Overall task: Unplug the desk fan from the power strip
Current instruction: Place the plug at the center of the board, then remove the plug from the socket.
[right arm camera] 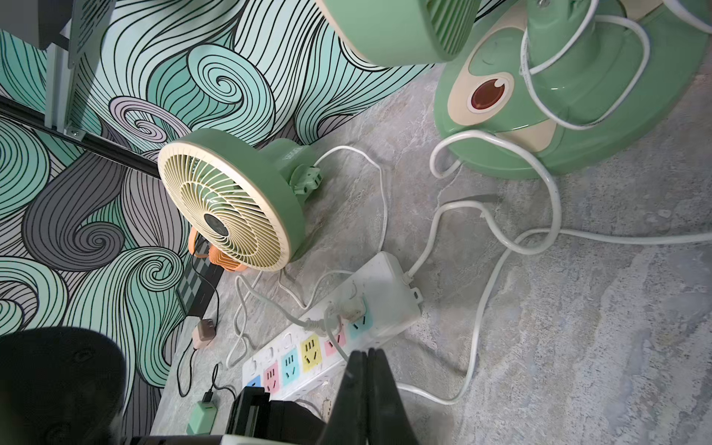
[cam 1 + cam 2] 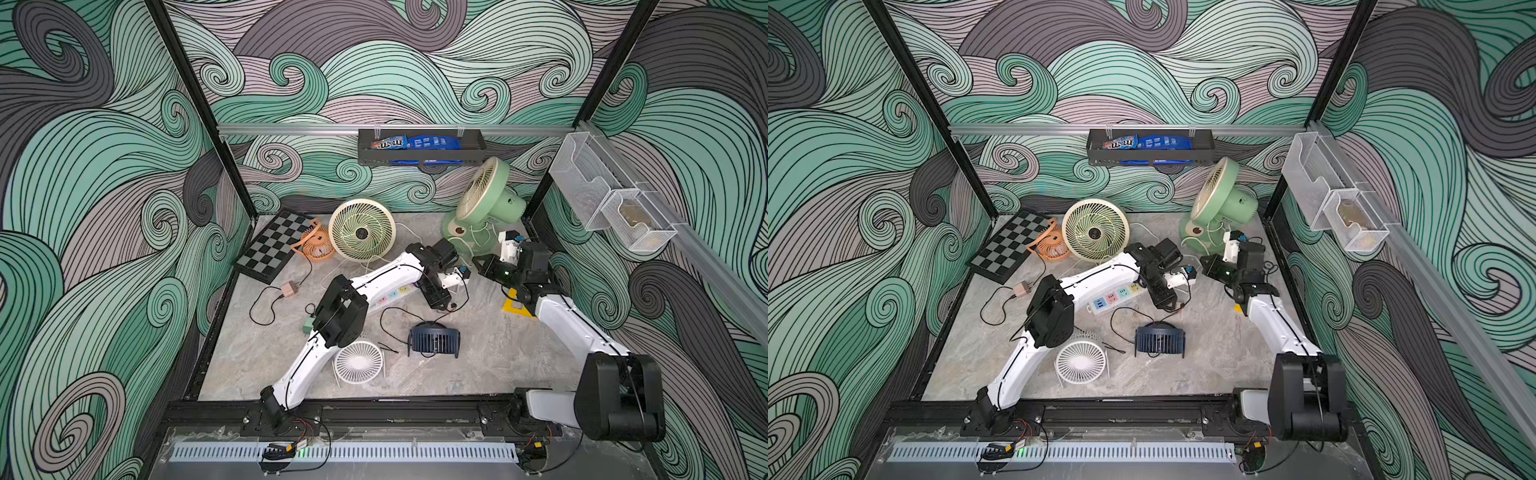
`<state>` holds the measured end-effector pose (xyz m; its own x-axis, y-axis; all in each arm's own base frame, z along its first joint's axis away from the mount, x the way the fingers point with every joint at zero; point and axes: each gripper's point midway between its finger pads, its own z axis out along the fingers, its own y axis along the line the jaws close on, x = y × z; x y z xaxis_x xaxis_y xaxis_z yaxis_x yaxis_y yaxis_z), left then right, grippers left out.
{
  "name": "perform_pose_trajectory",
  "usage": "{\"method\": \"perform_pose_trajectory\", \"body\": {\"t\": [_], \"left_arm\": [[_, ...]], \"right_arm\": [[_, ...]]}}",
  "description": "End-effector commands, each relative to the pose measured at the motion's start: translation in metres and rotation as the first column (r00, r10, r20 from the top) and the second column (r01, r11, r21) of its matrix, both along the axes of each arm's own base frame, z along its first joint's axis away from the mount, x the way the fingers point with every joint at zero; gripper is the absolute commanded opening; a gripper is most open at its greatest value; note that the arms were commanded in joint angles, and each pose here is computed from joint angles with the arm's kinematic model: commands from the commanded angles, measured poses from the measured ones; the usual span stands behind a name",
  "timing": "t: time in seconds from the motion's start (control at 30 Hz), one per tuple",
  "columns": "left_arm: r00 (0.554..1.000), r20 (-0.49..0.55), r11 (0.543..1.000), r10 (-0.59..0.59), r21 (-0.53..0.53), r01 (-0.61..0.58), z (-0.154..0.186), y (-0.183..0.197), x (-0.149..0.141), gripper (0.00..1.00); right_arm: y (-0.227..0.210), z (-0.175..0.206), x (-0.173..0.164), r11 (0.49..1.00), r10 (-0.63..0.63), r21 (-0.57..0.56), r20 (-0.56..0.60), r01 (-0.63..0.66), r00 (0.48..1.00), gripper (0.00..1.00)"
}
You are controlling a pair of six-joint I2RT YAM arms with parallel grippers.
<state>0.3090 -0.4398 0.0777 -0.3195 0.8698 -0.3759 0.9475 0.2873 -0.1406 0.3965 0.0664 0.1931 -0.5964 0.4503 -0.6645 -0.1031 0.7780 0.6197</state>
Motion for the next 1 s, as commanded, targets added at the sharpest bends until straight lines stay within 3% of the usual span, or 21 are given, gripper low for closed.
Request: {"method": "perform_pose_trajectory", "body": {"t": [0.0,0.2,0.5,0.7,0.97], "left_arm": [[0.997,0.08,1.0,0.003,-0.015,-0.002,0.026,-0.002,0.009,0.48],[0.98,0.198,0.999,0.029,0.009,-0.031,0.066,0.018,0.025,0.48],[0.947,0.264,0.983,0.181,-0.063,-0.171,0.118,0.077,0.065,0.48],[0.914,0.242,0.946,0.325,-0.086,-0.313,0.1,0.121,0.093,0.47],[0.902,0.241,0.932,0.359,-0.043,-0.359,0.055,0.139,0.101,0.47]], "right_arm": [[0.003,0.0,0.002,0.999,0.031,0.009,0.013,-0.031,0.999,0.1],[0.017,-0.003,0.005,0.994,0.098,0.04,0.014,-0.098,0.995,0.1],[0.062,-0.025,0.007,0.968,0.246,0.05,-0.004,-0.245,0.969,0.08],[0.094,-0.044,0.002,0.94,0.337,0.055,0.0,-0.336,0.942,0.06],[0.126,-0.071,0.0,0.912,0.408,0.058,-0.025,-0.406,0.913,0.0]]}}
